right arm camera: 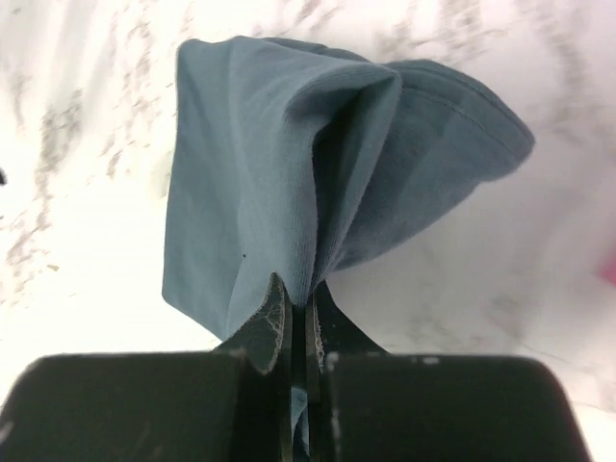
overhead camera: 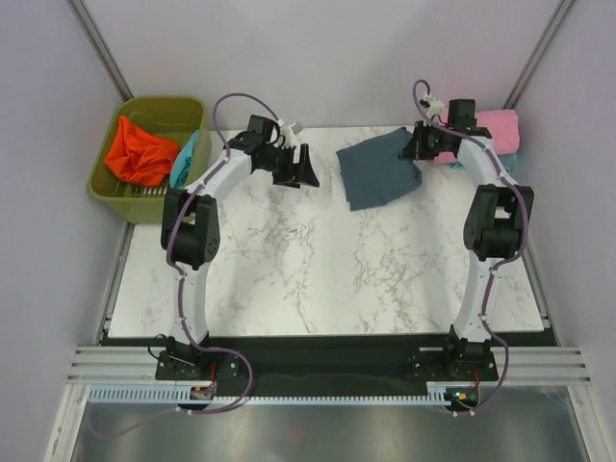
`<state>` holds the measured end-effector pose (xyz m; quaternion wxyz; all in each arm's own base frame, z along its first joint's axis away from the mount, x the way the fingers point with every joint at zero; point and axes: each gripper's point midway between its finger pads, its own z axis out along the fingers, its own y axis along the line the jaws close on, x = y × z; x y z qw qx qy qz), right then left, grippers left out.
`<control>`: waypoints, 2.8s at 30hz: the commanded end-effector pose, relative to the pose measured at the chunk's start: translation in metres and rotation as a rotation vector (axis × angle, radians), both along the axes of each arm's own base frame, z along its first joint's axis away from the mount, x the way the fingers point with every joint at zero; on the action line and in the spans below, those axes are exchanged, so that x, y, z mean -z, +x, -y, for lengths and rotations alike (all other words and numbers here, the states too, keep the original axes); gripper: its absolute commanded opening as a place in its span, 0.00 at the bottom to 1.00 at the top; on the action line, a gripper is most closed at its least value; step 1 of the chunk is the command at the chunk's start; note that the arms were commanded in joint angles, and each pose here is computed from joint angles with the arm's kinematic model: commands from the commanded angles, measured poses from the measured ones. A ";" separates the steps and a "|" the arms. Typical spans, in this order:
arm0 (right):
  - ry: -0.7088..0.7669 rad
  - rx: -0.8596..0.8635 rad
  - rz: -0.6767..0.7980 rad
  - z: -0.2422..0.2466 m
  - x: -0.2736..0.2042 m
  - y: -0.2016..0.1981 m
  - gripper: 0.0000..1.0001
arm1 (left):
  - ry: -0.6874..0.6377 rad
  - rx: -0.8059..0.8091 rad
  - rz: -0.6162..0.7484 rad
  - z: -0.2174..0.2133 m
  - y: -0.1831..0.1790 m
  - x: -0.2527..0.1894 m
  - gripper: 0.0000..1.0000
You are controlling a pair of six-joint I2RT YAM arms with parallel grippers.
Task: Fold and stack the t-shirts
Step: Neatly place the folded tshirt to the corner
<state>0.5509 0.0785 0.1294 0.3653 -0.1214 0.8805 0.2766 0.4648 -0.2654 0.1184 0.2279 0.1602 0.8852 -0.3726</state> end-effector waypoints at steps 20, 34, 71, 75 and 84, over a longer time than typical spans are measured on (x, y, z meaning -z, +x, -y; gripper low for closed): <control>-0.154 0.223 0.367 0.124 -0.113 0.070 0.00 | 0.083 0.123 0.116 0.027 -0.029 -0.013 0.87; -0.202 0.429 0.487 0.228 -0.135 0.097 0.00 | 0.139 0.181 0.106 0.044 -0.047 0.008 0.88; -0.425 0.724 0.547 0.298 -0.169 0.081 0.98 | 0.161 0.249 0.109 0.073 -0.071 0.012 0.91; -0.431 0.697 0.816 0.251 -0.270 0.034 0.98 | 0.173 0.216 0.158 0.071 -0.061 -0.003 0.92; 0.013 0.455 0.484 0.119 -0.203 -0.016 0.98 | 0.397 -0.068 0.580 0.027 0.021 -0.114 0.99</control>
